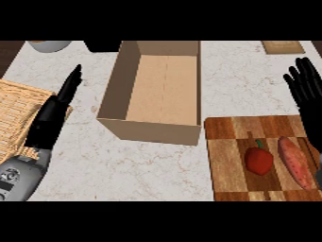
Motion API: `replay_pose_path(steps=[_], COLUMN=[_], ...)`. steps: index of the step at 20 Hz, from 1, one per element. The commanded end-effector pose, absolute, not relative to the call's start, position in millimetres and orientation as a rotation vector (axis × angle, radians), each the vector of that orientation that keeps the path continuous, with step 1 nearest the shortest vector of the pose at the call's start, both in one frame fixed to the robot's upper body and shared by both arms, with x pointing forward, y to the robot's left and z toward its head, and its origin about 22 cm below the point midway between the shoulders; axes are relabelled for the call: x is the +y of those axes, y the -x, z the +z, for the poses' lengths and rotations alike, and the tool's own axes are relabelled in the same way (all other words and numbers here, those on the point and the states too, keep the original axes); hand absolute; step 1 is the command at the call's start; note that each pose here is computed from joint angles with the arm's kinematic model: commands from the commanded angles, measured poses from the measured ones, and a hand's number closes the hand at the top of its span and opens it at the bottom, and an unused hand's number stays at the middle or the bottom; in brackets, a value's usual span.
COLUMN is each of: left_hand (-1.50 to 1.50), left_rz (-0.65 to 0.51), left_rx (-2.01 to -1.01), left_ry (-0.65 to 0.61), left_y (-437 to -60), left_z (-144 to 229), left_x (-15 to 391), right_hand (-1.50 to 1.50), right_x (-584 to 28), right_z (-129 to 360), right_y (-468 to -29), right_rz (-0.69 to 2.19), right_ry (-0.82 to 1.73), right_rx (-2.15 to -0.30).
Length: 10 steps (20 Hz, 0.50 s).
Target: Pick the bell pepper from the cutting board and place it in the cardboard box
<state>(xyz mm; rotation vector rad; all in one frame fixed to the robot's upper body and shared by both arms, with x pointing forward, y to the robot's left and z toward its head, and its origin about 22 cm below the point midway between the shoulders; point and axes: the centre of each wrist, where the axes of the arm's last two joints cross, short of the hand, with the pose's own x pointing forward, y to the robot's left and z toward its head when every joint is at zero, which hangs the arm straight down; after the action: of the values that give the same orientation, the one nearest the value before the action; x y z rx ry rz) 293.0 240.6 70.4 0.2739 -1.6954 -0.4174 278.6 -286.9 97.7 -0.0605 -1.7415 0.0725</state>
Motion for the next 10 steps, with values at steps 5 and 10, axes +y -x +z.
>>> replay_pose_path(steps=[5, 10], left_hand=[0.00, 0.00], left_rz=[-0.259, -0.217], left_rx=[-1.467, -1.388], left_ry=[-0.653, -0.643], left_y=[-274.2, -263.4], left_z=[47.7, 30.6], left_x=[334.6, 339.1], right_hand=[-1.50, -1.50], right_x=[-310.1, -349.0], right_z=[52.8, 20.6], right_y=[-242.8, -200.7], right_rz=[-0.058, 0.665], right_ry=[0.127, 0.577], right_rx=[-1.667, -1.446])
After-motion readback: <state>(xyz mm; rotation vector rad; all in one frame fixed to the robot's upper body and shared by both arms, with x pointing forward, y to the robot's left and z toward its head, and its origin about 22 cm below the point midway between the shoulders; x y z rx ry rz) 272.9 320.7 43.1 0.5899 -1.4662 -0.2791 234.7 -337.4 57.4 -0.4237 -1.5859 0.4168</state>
